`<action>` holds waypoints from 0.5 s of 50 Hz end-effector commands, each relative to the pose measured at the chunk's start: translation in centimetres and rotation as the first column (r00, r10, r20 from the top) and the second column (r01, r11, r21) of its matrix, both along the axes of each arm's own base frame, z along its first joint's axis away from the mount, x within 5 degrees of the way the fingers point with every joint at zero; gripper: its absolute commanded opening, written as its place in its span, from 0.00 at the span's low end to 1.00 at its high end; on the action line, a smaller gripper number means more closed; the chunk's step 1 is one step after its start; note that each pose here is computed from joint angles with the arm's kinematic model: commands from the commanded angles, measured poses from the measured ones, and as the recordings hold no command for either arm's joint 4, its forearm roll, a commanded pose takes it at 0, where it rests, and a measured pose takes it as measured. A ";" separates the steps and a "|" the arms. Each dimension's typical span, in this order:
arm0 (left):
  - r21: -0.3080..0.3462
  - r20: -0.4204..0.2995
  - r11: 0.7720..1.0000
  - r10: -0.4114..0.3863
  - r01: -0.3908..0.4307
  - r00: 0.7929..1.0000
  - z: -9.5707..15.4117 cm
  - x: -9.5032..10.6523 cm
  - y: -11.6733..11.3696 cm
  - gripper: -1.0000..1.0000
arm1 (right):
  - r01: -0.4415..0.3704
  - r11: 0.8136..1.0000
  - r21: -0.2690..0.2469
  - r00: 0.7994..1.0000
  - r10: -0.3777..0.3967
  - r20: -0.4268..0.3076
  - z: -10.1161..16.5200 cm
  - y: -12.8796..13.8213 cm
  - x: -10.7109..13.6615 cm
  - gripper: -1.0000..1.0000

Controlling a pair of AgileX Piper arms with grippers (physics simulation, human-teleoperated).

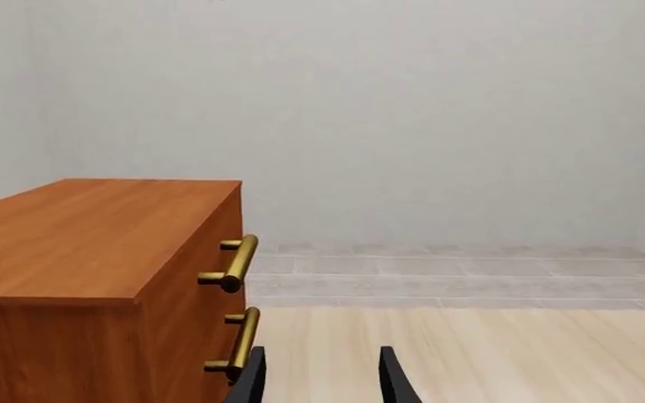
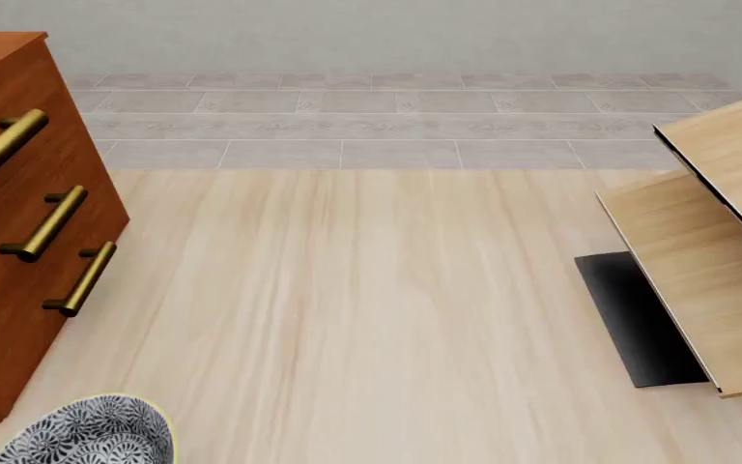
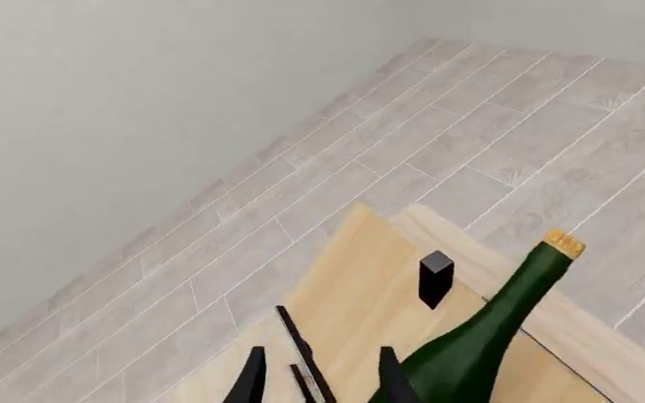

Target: Put the wine bottle on the wine rack.

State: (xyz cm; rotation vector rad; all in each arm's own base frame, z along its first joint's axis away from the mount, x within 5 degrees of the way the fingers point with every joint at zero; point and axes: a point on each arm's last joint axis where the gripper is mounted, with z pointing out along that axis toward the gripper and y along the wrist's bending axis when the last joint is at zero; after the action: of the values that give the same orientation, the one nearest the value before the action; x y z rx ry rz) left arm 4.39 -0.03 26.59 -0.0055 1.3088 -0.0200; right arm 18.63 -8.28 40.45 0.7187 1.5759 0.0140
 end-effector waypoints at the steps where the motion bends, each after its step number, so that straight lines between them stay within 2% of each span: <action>1: 0.005 0.003 1.000 0.005 -0.005 1.000 0.1 0.0 0.0 1.00 | -0.121 0.989 -0.083 0.993 0.122 0.005 0.0 2.6 -0.7 1.00; 4: 0.005 0.003 1.000 0.007 -0.007 1.000 0.1 0.0 0.0 1.00 | -0.147 0.983 -0.114 0.989 0.148 0.005 0.2 3.1 -0.9 1.00; 14: 0.009 0.006 1.000 0.006 -0.006 1.000 0.3 -0.1 0.0 1.00 | -0.207 0.963 -0.170 0.977 0.212 0.010 0.4 4.5 -2.0 1.00; 19: 0.010 0.005 1.000 0.007 -0.007 1.000 0.2 -0.1 0.0 1.00 | -0.241 0.945 -0.221 0.969 0.248 0.004 0.4 5.2 -2.6 1.00; 20: 0.011 0.005 1.000 0.007 -0.007 1.000 0.1 0.0 0.0 1.00 | -0.254 0.932 -0.259 0.964 0.266 0.012 0.5 5.6 -3.3 1.00; 24: 0.015 0.003 1.000 0.005 -0.005 1.000 0.1 0.0 0.0 1.00 | -0.265 0.918 -0.295 0.959 0.283 0.019 0.6 6.0 -4.1 1.00; 25: 0.018 0.003 1.000 0.003 -0.003 1.000 0.1 0.0 0.0 1.00 | -0.274 0.908 -0.316 0.955 0.297 0.026 0.6 6.2 -4.5 1.00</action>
State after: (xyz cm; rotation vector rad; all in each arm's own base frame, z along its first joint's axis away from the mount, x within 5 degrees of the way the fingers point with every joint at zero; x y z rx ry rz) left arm 4.35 -0.02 26.72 0.0000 1.3048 -0.0085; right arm 16.06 -3.47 40.90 0.3732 1.5898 0.0268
